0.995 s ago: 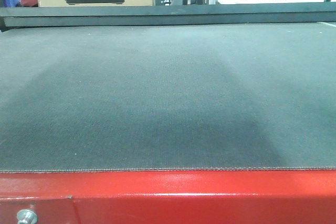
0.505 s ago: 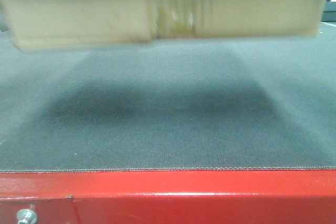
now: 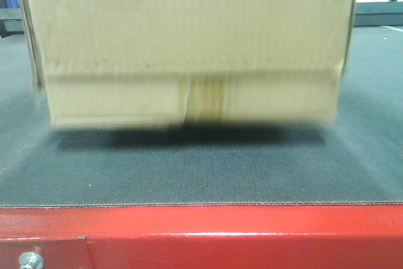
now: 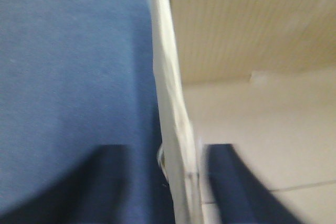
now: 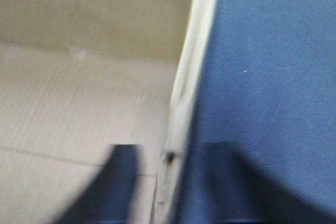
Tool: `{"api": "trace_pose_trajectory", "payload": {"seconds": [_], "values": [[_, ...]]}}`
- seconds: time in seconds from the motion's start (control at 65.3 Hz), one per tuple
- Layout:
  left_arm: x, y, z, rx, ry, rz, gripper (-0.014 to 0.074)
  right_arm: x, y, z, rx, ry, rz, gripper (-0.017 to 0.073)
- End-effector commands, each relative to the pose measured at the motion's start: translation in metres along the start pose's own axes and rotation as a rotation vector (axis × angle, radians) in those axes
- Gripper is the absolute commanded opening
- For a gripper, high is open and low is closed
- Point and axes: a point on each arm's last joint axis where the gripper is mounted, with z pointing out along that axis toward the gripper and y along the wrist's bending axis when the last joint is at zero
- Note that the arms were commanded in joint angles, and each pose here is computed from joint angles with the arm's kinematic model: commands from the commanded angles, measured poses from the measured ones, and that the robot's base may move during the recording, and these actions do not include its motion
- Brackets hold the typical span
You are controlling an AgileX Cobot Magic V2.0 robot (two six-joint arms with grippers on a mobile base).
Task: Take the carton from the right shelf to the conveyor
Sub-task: 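Lower the carton onto the grey conveyor belt with both grippers, then open both grippers and withdraw them from the carton walls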
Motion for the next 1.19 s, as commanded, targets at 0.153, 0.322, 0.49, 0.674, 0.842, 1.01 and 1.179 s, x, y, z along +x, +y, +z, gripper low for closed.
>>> {"api": "trace_pose_trajectory", "payload": {"seconds": [0.153, 0.322, 0.49, 0.674, 0.842, 1.01, 1.179], "values": [[-0.012, 0.007, -0.026, -0.012, -0.091, 0.013, 0.0598, -0.017, -0.002, -0.032, 0.009, -0.112, -0.021, 0.0549], [-0.015, 0.016, -0.061, -0.028, -0.122, -0.004, 0.0525, -0.029, -0.009, -0.068, 0.024, -0.182, -0.007, 0.0404], [-0.011, 0.041, -0.084, -0.095, -0.077, -0.055, 0.024, -0.027, -0.032, -0.099, 0.085, -0.191, 0.039, 0.0027], [0.008, 0.071, -0.085, -0.167, -0.032, -0.106, 0.0002, -0.015, -0.067, -0.107, 0.18, -0.101, 0.113, -0.0076], [0.04, 0.085, -0.084, -0.188, -0.014, -0.128, 0.0015, 0.012, -0.088, -0.091, 0.229, -0.006, 0.136, -0.0078], [0.088, 0.085, -0.084, -0.168, -0.027, -0.121, 0.0015, 0.051, -0.09, -0.074, 0.229, 0.042, 0.129, -0.0078], [0.133, 0.08, -0.103, -0.139, -0.11, -0.104, 0.0015, 0.095, -0.085, -0.077, 0.226, -0.004, 0.115, -0.0078]]}}
